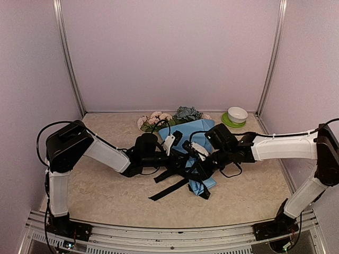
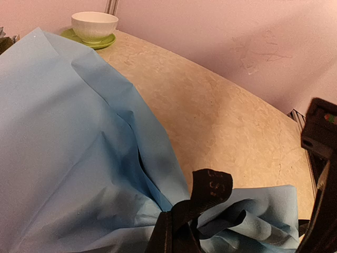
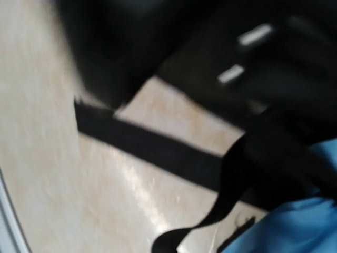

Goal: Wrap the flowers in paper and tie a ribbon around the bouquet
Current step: Cross the half-tied ribbon over the folded bouquet.

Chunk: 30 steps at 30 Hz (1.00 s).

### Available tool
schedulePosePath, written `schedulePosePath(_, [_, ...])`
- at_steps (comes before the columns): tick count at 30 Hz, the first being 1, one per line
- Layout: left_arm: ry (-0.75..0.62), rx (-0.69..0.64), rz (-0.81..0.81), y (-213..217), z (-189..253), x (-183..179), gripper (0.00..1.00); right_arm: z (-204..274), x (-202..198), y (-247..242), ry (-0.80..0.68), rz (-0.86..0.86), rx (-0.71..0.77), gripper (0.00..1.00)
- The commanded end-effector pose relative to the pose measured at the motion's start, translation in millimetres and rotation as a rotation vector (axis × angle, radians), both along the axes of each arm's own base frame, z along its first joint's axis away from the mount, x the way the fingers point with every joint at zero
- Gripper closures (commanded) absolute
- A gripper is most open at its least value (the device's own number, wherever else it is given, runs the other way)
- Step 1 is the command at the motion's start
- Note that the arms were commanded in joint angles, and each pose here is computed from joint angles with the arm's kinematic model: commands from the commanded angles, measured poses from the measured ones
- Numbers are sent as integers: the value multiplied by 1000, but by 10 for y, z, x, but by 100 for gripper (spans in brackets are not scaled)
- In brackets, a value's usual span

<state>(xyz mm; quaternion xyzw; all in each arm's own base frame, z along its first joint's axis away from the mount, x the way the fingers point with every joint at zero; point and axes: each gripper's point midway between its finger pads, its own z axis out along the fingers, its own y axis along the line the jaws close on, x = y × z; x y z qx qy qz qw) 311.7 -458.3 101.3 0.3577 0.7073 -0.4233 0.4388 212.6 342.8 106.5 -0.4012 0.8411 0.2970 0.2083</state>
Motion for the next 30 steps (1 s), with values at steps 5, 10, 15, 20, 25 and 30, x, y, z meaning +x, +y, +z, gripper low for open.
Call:
schedulePosePath(5, [-44,-22,2,-51,236,-15,100,314,610,-30,16,-260,231,100])
schedulePosePath(10, [-53,-32,2,-79,289,-36,100,68,964,-192,11,-462,158,100])
schedulePosePath(15, [-50,-27,21,-58,273,-20,100,7,1080,-292,-4,-517,164,100])
schedulePosePath(20, [-51,-25,-7,-98,276,-88,100,-27,1122,-309,-17,-539,179,100])
schedulePosePath(25, [-53,-33,-44,-170,307,-217,100,-117,1081,-147,37,-471,206,100])
schedulePosePath(30, [-18,-44,-1,-124,280,-82,98,-99,936,-100,44,-379,226,100])
